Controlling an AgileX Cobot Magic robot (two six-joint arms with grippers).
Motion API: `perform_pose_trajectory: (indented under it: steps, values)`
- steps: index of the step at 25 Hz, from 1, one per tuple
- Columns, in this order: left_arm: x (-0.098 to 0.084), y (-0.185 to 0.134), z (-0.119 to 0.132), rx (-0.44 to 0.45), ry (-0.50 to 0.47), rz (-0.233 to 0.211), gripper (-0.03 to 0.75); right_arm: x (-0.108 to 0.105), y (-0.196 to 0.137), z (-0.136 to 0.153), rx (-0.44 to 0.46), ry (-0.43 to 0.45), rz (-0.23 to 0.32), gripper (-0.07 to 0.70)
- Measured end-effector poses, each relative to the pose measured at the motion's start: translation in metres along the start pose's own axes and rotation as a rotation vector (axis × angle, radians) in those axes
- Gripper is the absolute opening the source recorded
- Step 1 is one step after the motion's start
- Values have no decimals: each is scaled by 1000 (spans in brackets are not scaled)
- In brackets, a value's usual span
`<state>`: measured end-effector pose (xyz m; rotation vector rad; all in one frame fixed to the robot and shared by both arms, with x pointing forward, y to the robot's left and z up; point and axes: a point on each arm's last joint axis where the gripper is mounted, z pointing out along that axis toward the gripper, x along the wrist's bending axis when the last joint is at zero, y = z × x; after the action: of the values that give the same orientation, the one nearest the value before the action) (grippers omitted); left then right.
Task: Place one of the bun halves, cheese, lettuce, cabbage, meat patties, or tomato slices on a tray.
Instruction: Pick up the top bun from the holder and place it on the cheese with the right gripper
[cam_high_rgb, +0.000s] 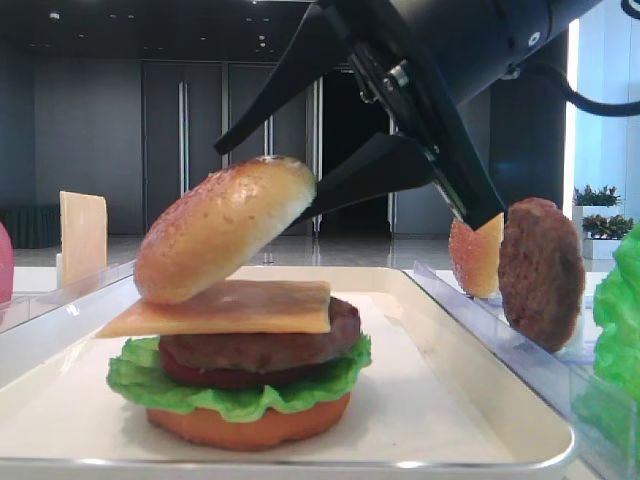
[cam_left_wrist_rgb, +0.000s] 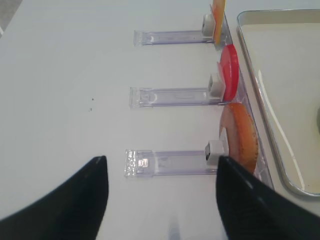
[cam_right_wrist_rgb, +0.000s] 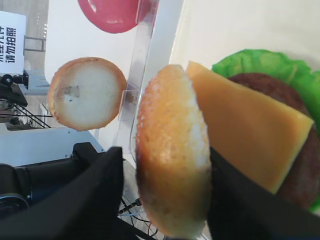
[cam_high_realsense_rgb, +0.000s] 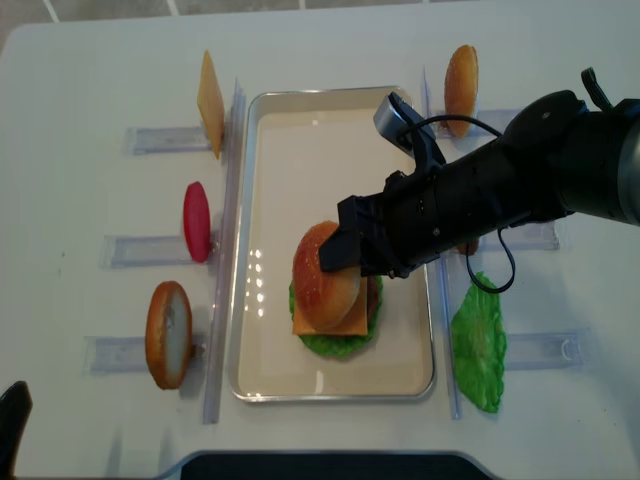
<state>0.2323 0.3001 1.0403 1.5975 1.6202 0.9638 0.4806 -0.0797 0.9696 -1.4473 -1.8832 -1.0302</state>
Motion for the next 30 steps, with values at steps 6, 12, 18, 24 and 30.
perform_pose_trajectory:
  steps: [6,12,18,24,30]
  values:
    - [0,0,0,0,0,0,517,-2,1,0,-9,-20,9,418]
    - [0,0,0,0,0,0,517,-3,1,0,-10,-28,6,506]
    - [0,0,0,0,0,0,517,-6,0,-2,-9,-90,-7,517]
    - [0,0,0,0,0,0,517,-3,-1,-12,-17,-159,-22,517]
    - [0,0,0,0,0,0,517,7,3,-25,-38,-211,-57,517]
